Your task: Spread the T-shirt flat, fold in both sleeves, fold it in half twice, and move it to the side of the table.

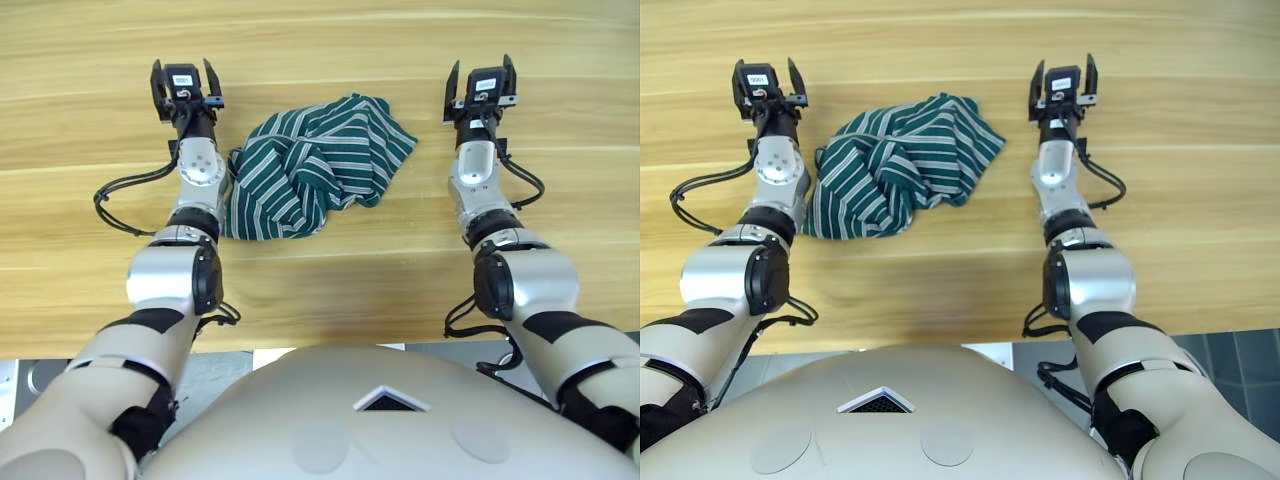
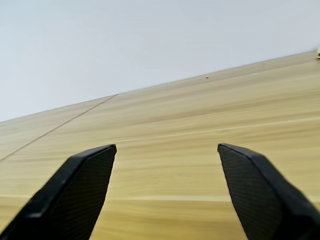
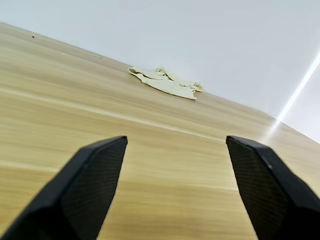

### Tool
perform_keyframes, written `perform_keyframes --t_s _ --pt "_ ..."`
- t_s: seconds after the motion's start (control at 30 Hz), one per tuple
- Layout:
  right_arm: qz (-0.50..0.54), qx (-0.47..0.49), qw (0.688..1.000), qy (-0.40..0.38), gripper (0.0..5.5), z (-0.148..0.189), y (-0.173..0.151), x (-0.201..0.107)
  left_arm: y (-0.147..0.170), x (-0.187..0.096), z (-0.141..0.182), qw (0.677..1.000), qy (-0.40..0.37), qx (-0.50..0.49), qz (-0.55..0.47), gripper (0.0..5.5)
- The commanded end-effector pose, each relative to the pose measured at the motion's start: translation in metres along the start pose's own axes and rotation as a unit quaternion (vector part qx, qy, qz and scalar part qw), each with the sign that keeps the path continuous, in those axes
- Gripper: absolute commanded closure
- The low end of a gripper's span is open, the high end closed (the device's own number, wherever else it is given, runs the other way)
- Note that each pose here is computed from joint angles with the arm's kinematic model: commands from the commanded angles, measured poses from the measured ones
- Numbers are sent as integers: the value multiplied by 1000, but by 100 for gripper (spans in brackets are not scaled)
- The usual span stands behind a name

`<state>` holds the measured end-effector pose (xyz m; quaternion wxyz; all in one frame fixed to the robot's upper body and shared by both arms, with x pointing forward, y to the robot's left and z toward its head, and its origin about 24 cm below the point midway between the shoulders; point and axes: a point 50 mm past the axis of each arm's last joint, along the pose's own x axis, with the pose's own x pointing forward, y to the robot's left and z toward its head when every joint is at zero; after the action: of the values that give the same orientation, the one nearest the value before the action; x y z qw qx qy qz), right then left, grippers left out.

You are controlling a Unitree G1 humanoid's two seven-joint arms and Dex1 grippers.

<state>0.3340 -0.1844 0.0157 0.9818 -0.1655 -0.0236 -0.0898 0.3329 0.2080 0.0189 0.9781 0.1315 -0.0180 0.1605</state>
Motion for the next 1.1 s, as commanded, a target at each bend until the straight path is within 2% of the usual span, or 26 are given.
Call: perform_keyframes --t_s 0.03,0.13,0.2,0.33,0.6,1.1 --pt "-14 -12 1000 -5 186 1 -4 1 6 5 9 999 -27 -7 41 170" --pt "-10 -12 1000 8 186 -1 -3 2 8 6 10 997 -20 -47 49 170" --pt "-6 7 1000 26 186 -3 -1 2 6 7 4 996 19 -83 29 170" --pt "-9 15 999 47 186 -6 -3 3 2 7 0 992 41 -119 -29 170" --pt "36 3 999 -8 186 2 5 0 -11 3 9 984 -6 -140 -112 170" --pt "60 -1 998 -19 186 4 12 -2 -15 1 11 979 -25 -146 -140 170"
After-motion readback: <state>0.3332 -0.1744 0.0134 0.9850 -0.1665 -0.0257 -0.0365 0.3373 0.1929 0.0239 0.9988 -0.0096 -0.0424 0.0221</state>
